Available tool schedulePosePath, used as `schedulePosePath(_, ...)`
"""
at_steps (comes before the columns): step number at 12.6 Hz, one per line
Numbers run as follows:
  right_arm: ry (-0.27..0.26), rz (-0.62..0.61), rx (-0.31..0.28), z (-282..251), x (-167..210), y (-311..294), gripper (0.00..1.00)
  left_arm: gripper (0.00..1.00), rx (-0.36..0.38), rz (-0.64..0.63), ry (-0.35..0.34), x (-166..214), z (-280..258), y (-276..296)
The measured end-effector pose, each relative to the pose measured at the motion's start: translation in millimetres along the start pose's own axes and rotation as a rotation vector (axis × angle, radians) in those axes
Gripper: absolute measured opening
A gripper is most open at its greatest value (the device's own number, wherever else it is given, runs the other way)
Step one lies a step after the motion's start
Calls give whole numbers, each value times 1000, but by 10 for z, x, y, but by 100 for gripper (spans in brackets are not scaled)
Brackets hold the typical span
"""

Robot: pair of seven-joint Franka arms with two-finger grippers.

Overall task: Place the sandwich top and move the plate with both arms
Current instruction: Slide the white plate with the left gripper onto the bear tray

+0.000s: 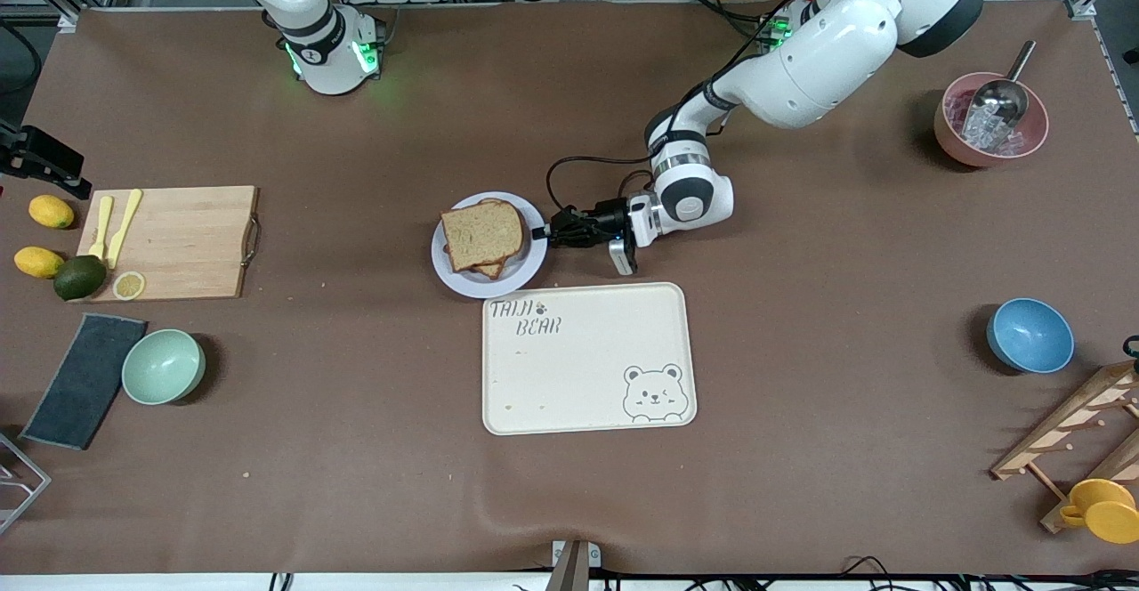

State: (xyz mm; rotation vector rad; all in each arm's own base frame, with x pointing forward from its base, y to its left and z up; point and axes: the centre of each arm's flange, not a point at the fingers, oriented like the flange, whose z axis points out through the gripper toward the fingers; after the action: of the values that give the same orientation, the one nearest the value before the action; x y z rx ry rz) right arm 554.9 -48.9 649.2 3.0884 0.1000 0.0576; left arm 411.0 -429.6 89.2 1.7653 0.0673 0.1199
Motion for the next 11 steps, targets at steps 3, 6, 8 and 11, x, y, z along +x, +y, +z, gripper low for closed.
schedulePosePath(3,0,0,0,0,0,1,100,5,-52,-22,40,167,-42,209)
schedulePosePath(6,0,0,0,0,0,0,100,5,-82,-36,86,380,-165,322)
schedulePosePath(8,0,0,0,0,0,1,100,5,-90,-45,124,575,-299,346)
schedulePosePath(11,0,0,0,0,0,2,100,5,-48,-47,190,932,-520,413)
